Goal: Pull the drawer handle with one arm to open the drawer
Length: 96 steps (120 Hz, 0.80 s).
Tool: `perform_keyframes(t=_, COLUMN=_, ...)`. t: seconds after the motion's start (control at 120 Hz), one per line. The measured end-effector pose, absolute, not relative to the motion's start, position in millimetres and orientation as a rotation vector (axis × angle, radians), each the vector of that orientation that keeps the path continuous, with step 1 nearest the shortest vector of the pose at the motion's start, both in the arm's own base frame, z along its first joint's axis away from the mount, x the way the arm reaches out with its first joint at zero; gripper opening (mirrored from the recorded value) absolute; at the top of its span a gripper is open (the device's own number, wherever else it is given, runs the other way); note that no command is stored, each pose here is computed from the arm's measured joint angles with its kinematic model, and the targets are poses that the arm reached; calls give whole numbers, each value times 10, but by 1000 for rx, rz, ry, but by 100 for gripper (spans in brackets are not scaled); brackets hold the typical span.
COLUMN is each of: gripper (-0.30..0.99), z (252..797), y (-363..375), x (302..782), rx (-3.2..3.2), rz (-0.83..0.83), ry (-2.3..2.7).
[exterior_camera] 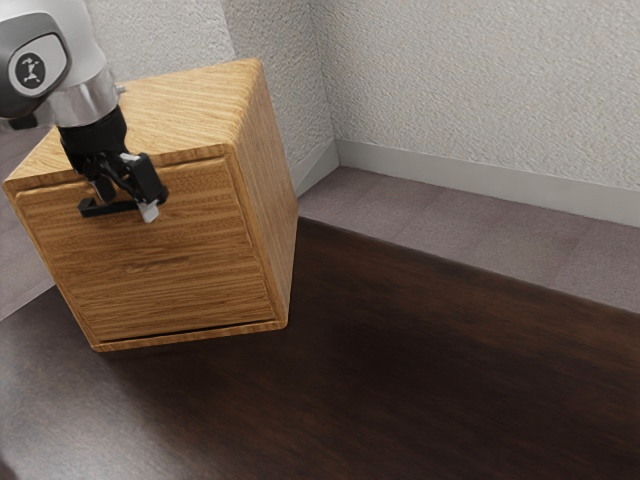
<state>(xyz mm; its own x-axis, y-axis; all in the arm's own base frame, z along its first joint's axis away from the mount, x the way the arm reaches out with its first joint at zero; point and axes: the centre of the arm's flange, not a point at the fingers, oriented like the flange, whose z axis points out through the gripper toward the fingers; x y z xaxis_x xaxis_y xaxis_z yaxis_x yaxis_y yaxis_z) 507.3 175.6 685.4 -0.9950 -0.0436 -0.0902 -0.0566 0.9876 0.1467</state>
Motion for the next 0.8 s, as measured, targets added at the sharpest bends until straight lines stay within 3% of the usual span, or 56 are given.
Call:
perform_keyframes(t=0.192, gripper=69, z=6936, y=1809, x=5036, rx=-93, rz=246, ry=3031)
perform_keyframes(t=0.3, gripper=69, z=7805, y=1534, x=4876, rx=-44, rz=274, ry=2868)
perform_keyframes(t=0.375, gripper=69, z=8326, y=527, x=4808, rx=214, rz=303, ry=2750)
perform_keyframes(t=0.442, gripper=69, z=8207, y=-650, x=4715, rx=552, rz=234, ry=2764)
perform_keyframes(t=0.55, gripper=69, z=7953, y=-1912, x=4462, rx=911, rz=353, ry=2735)
perform_keyframes(t=0.8, gripper=69, z=7386, y=-2722, x=4491, rx=1138, rz=481, ry=2749)
